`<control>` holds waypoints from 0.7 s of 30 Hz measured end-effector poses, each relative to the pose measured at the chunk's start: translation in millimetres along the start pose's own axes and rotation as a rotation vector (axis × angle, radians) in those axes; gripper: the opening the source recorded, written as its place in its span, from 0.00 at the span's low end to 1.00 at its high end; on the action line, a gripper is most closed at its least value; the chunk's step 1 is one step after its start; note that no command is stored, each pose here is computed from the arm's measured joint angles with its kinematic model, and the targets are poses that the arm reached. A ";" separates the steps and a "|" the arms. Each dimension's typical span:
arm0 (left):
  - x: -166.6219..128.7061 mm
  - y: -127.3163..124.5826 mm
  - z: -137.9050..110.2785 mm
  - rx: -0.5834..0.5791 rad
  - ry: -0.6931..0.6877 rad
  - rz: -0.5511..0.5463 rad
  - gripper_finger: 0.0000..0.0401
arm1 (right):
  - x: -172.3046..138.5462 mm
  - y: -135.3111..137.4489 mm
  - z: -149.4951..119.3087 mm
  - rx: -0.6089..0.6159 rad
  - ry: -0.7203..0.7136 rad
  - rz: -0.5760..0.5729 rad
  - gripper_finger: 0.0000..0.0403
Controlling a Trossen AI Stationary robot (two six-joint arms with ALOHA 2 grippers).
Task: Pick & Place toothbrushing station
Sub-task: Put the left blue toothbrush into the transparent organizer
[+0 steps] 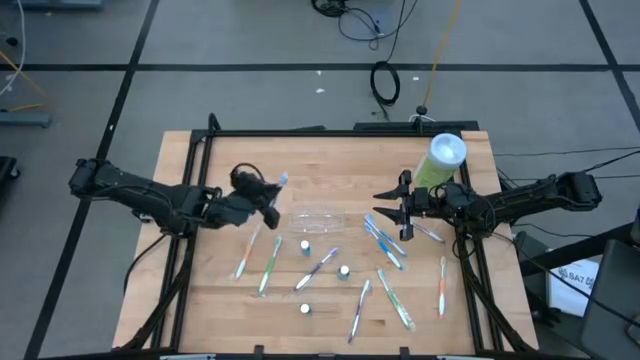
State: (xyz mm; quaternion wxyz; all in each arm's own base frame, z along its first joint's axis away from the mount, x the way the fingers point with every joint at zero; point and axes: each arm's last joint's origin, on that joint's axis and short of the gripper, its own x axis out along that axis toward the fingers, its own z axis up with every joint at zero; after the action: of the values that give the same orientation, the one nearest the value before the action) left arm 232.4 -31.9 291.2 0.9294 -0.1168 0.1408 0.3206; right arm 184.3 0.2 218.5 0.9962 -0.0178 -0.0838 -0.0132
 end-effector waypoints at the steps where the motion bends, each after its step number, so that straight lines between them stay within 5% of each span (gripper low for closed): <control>1: -0.2 -2.6 5.7 0.018 -0.048 -0.012 0.03 | 0.0 0.0 -0.4 0.000 0.004 0.000 0.35; 6: 11.7 -15.4 11.0 0.084 -0.182 0.083 0.02 | -0.1 0.1 -2.6 0.000 0.026 0.001 0.35; 21: 83.6 -49.4 -61.8 -0.006 -0.126 0.219 0.02 | -0.3 0.2 -6.4 0.036 0.065 0.001 0.35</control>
State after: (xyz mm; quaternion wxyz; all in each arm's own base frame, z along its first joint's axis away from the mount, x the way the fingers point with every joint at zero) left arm 315.1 -41.7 211.6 0.8955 -0.0832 0.0933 0.4271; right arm 185.1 0.2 212.1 0.9986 0.0006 -0.0517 -0.0116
